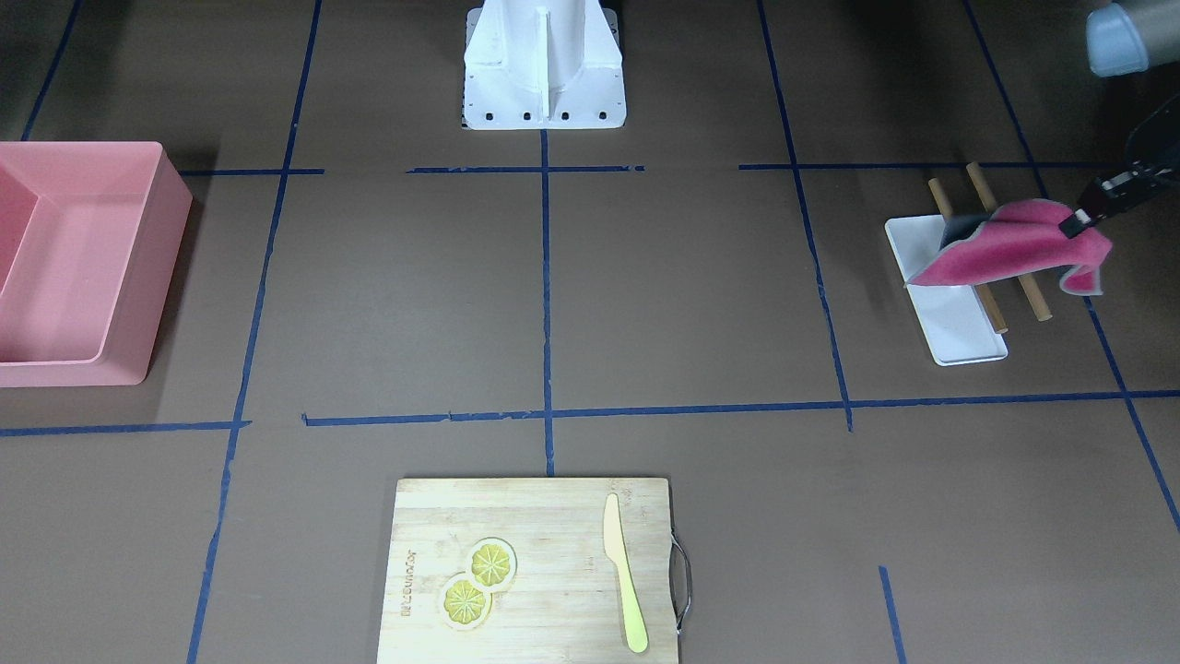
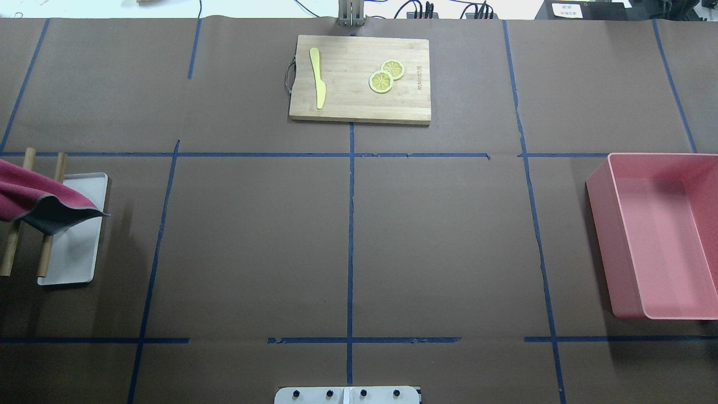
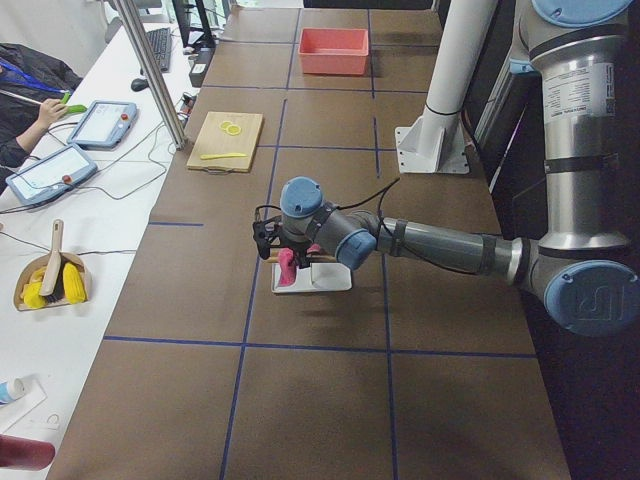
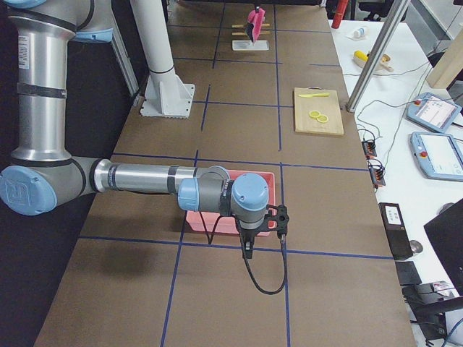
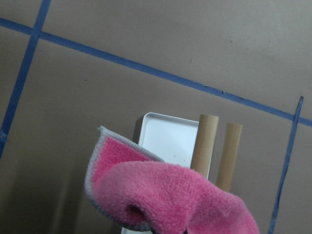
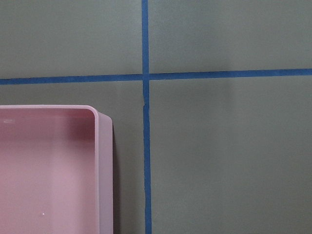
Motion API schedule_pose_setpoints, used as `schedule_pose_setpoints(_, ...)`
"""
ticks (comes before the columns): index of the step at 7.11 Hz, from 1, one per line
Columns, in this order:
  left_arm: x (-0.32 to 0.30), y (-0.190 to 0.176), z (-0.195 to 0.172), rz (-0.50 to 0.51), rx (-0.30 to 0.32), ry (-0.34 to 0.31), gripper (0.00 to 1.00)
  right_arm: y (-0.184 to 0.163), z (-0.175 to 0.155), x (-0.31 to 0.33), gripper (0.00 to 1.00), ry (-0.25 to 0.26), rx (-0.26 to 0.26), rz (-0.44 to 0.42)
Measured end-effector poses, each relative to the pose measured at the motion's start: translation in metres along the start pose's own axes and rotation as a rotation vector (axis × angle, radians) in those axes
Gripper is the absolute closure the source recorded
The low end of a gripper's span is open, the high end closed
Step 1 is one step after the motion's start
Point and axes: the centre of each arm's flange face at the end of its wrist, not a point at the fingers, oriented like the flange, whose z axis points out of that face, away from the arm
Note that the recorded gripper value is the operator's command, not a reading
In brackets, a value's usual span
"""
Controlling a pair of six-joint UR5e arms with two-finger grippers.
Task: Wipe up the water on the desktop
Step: 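Lift the pink cloth with the left gripper while the right arm reaches in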
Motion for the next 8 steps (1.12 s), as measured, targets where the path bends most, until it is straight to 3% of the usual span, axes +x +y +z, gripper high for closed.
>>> schedule_pose_setpoints(2,0.054,-0.005,-0.045,-0.065,0.000,-0.004,0.98,-0.005,-0.009,-0.010,0.00,-0.004,0.027,-0.029)
schedule_pose_setpoints(4,0.127,-0.016,-0.087,-0.110,0.008,-0.018,0.98,-0.030,-0.036,-0.048,0.00,0.003,0.086,-0.112)
schedule_pose_setpoints(5,0.160,-0.022,-0.100,-0.129,0.015,-0.023,0.98,-0.036,-0.041,-0.060,0.01,-0.018,0.097,-0.136)
schedule_pose_setpoints(7,0.225,-0.014,-0.088,-0.165,0.019,-0.035,0.98,-0.053,-0.047,-0.109,0.01,-0.093,0.135,-0.230)
schedule_pose_setpoints(8,0.263,0.001,-0.068,-0.170,0.042,-0.046,0.98,-0.067,-0.053,-0.149,0.01,-0.125,0.191,-0.260)
